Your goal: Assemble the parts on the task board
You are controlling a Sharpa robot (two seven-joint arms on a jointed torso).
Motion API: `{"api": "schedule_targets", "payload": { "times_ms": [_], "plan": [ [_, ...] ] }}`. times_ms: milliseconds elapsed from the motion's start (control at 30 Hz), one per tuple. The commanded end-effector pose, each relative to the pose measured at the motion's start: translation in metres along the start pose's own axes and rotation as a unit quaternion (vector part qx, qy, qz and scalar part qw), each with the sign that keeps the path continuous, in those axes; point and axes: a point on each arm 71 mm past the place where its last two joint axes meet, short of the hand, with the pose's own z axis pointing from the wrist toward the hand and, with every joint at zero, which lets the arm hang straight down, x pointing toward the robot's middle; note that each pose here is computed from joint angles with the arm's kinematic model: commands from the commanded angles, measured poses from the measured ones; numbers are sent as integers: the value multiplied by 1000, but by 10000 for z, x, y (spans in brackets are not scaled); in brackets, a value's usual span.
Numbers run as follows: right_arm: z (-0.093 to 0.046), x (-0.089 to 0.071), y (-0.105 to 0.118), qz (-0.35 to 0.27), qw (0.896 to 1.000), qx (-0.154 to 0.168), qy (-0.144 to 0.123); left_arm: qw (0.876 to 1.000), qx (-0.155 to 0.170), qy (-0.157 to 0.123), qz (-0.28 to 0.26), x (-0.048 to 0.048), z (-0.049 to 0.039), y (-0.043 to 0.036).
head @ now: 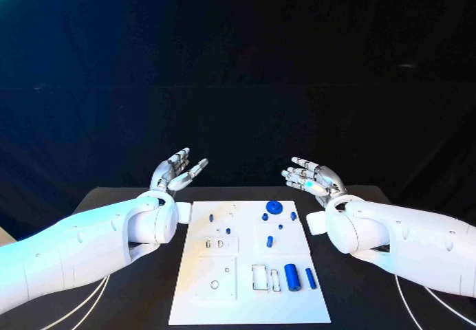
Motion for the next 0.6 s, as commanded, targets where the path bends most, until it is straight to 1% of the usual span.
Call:
{"api": "schedule_targets", "payload": {
  "times_ms": [33, 100, 200, 233, 300, 333, 433, 600],
  "plan": [
    [24, 89, -5, -18, 996, 16, 91, 998, 17, 50, -16, 68, 27, -38],
    [42, 76, -1, -26, 994, 19, 103, 998, 17, 51, -16, 67, 27, -38],
    [50, 69, 1, -30, 993, 22, 109, 998, 17, 51, -16, 67, 27, -38],
    [128, -122, 235, -164, 978, -82, 97, 998, 17, 64, -24, -152, -11, -105],
    [141, -143, 296, -203, 969, -102, 101, 997, 21, 67, -24, -168, -27, -148],
    [141, -146, 301, -207, 968, -104, 102, 997, 21, 68, -24, -169, -29, -153],
    [151, -168, 389, -265, 950, -126, 110, 997, 28, 73, -22, -194, -59, -227],
    [151, -187, 526, -343, 920, -150, 118, 996, 31, 78, -21, -246, -135, -328]
  ]
}}
